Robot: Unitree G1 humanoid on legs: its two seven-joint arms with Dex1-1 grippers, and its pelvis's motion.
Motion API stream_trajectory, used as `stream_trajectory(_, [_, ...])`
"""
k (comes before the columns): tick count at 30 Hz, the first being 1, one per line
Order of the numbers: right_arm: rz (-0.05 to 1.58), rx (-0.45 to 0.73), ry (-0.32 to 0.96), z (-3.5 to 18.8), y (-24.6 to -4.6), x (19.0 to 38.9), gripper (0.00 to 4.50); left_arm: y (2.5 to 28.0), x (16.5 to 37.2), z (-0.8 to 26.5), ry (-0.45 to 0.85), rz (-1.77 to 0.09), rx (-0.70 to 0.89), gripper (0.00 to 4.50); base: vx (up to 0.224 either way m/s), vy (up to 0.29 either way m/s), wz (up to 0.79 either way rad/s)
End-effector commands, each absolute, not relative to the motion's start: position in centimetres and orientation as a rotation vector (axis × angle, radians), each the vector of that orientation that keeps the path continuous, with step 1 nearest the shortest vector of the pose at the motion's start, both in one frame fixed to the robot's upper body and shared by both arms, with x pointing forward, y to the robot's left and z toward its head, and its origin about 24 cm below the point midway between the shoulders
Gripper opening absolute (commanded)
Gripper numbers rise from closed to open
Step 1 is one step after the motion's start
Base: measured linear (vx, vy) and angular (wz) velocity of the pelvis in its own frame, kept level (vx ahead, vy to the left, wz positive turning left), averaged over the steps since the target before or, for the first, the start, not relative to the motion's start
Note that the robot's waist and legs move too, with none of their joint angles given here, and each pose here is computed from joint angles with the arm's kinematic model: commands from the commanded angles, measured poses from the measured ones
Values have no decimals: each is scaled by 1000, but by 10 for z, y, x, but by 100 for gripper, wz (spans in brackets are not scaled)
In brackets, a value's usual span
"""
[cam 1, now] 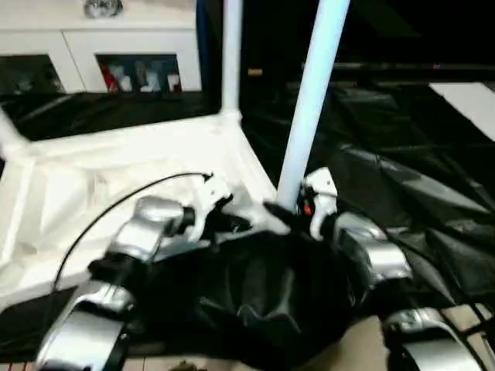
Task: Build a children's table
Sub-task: Rotate leg to tighten
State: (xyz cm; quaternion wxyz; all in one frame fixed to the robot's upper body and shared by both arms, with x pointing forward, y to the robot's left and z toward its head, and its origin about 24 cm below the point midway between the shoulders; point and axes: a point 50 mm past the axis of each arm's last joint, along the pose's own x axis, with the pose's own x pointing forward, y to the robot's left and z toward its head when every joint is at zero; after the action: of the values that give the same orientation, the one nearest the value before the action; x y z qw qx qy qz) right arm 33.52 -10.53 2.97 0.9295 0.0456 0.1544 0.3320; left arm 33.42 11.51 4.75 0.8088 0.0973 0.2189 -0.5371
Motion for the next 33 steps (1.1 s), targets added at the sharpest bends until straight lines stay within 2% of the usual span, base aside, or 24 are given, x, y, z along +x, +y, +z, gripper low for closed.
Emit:
stream_trajectory(1, [744, 117, 388, 17, -68, 326, 256, 86, 343, 64, 360, -1150, 222, 0, 0, 0, 0])
stream_trajectory(3, [717, 119, 382, 18, -61, 328, 256, 82, 346, 65, 351, -1119, 217, 0, 0, 0, 0])
stream_trajectory(4, [679, 77, 360, 19, -52, 331, 256, 75, 350, 67, 335, -1094, 210, 0, 0, 0, 0])
stream_trajectory(7, [664, 56, 336, 21, -50, 334, 256, 70, 350, 69, 323, -1100, 206, 0, 0, 0, 0])
stream_trajectory(8, [664, 56, 336, 21, -50, 334, 312, 70, 350, 69, 323, -1100, 206, 0, 0, 0, 0])
stream_trajectory(10, [747, 150, 308, 27, -50, 331, 312, 71, 347, 69, 306, -1147, 212, 0, 0, 0, 0])
stream_trajectory(11, [747, 150, 308, 27, -50, 331, 338, 71, 347, 69, 306, -1147, 212, 0, 0, 0, 0])
stream_trajectory(15, [782, 117, 295, 27, -51, 330, 365, 74, 346, 68, 304, -1167, 214, 0, 0, 0, 0])
stream_trajectory(23, [1126, -1, 266, 33, -80, 315, 365, 94, 331, 65, 342, -1341, 237, 0, 0, 0, 0])
stream_trajectory(30, [1285, -54, 306, 37, -109, 304, 365, 109, 316, 61, 418, -1473, 253, 0, 0, 0, 0])
stream_trajectory(33, [1315, -65, 298, 38, -113, 301, 330, 113, 311, 60, 451, -1511, 249, 0, 0, 0, 0])
